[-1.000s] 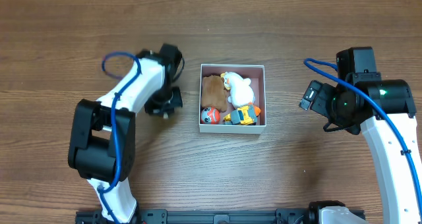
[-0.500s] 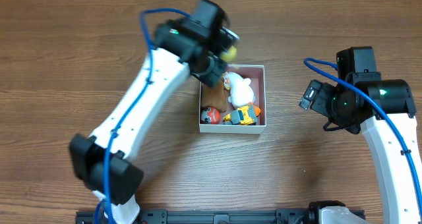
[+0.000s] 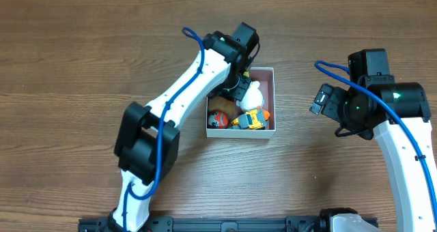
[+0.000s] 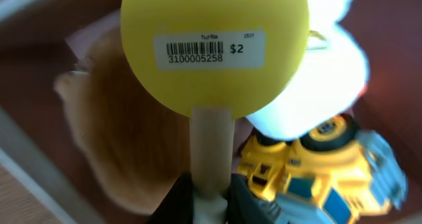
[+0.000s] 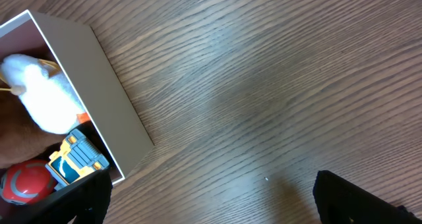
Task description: Pack container
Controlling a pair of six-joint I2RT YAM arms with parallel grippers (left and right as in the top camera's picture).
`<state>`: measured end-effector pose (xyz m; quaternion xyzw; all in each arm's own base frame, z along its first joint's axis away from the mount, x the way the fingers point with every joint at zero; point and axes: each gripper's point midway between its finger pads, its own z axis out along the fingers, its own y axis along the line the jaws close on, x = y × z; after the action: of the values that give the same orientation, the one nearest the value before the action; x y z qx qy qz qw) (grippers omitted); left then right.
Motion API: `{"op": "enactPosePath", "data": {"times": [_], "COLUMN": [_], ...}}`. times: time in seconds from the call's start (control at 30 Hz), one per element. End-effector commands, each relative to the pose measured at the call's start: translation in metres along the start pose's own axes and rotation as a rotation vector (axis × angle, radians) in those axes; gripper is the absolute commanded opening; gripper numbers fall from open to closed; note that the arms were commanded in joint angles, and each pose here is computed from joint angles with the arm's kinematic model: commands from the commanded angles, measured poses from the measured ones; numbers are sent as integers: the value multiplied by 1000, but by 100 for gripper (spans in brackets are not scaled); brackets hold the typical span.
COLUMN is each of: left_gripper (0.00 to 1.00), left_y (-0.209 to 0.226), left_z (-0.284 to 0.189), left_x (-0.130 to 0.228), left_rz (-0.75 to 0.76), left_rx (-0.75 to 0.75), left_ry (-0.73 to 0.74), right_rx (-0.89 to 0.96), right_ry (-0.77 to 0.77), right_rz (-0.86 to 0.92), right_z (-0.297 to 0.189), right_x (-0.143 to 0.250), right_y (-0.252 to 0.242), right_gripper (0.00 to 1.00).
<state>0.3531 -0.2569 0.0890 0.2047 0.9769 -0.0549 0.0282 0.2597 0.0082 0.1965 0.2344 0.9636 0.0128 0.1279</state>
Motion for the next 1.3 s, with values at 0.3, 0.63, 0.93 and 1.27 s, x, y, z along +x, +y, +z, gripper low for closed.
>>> {"op": "enactPosePath", "data": {"times": [0.3, 0.63, 0.93, 1.27], "left_gripper": [34, 39, 100, 100], "left_y": [-19, 56, 102, 112], "left_z": [-67, -240, -377, -401], "left_x": [10, 65, 196, 303], "left_rz": [-119, -244, -379, -441], "left_rx": [79, -54, -177, -190], "left_ry": [-101, -470, -918, -1094], "right_rx": [13, -276, -587, -623], "right_ry": [-14, -239, -749, -828], "right_rz": [3, -121, -189, -191], "right_z": [-1, -94, -275, -292], "right_x": [-3, -24, 21, 94], "right_y": [-3, 35, 13, -32], "right_gripper": [100, 100, 100, 100]}}
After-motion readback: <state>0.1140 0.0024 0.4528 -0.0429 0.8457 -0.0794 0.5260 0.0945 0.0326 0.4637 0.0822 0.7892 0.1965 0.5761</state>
